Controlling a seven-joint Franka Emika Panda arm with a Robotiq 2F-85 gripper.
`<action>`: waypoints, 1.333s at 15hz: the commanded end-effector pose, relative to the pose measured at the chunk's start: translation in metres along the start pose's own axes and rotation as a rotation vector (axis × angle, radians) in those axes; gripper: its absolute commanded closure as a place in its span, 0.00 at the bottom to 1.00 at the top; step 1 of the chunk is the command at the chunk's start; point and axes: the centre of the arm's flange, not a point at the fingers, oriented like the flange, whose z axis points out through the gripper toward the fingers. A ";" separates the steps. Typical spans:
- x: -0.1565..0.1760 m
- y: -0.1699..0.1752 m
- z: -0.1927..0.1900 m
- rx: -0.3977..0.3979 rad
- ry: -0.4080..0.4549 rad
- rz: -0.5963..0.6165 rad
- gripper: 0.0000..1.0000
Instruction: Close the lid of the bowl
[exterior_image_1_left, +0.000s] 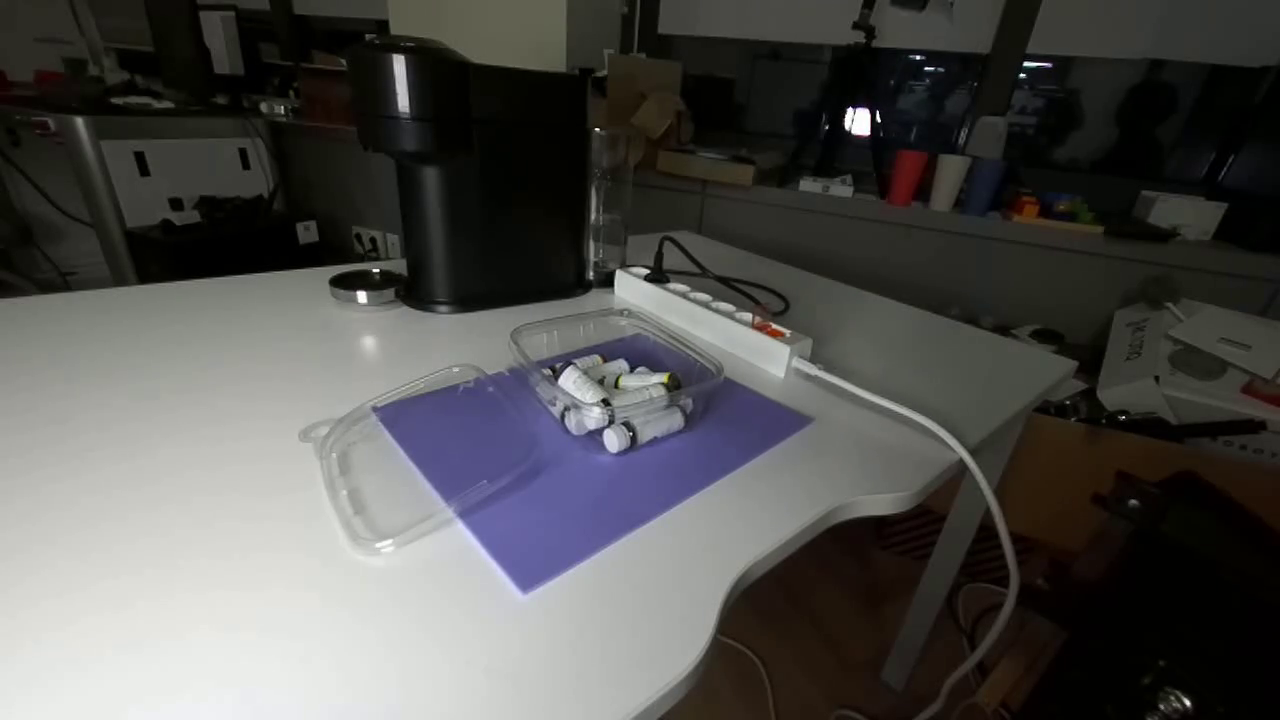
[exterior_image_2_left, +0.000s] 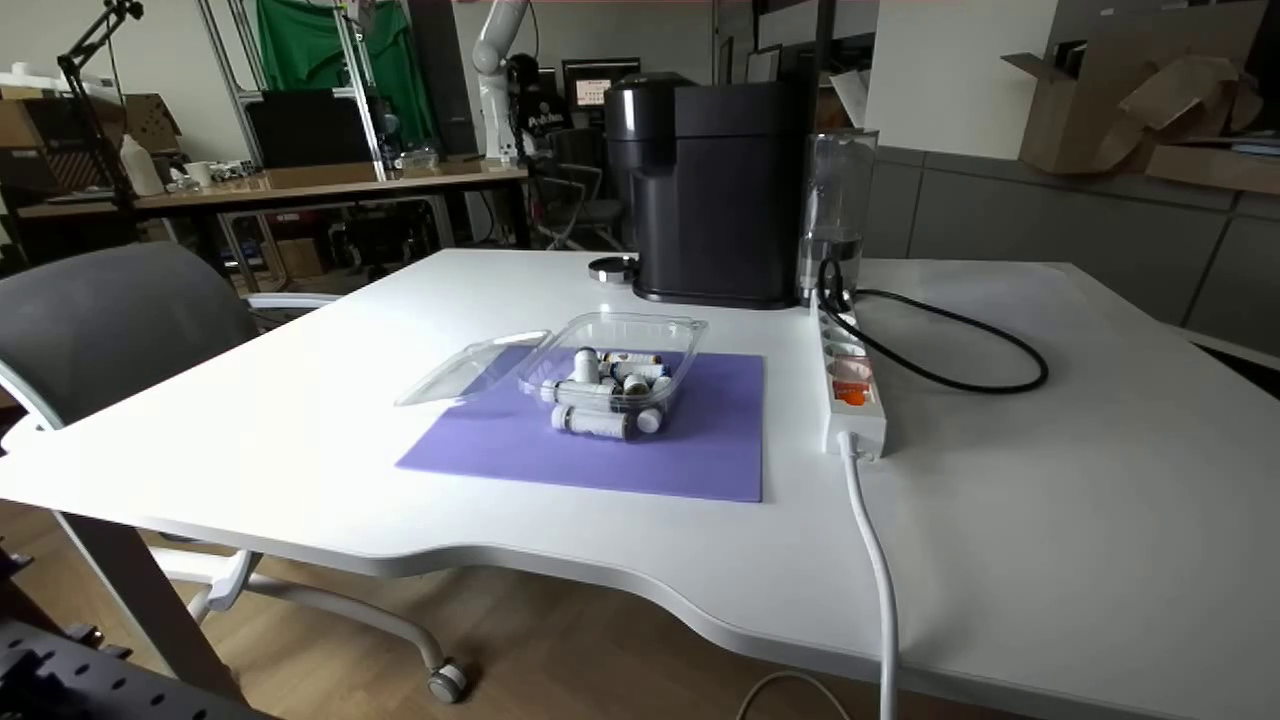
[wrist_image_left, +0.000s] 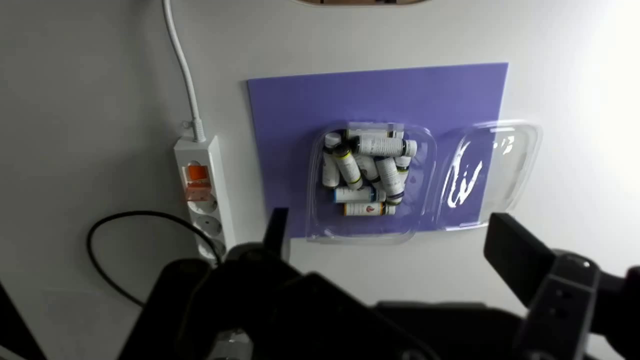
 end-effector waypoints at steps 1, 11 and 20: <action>0.008 -0.034 0.062 -0.021 -0.064 -0.196 0.00; 0.028 -0.081 0.092 -0.105 -0.041 -0.462 0.00; 0.033 -0.136 0.152 -0.380 0.043 -0.945 0.00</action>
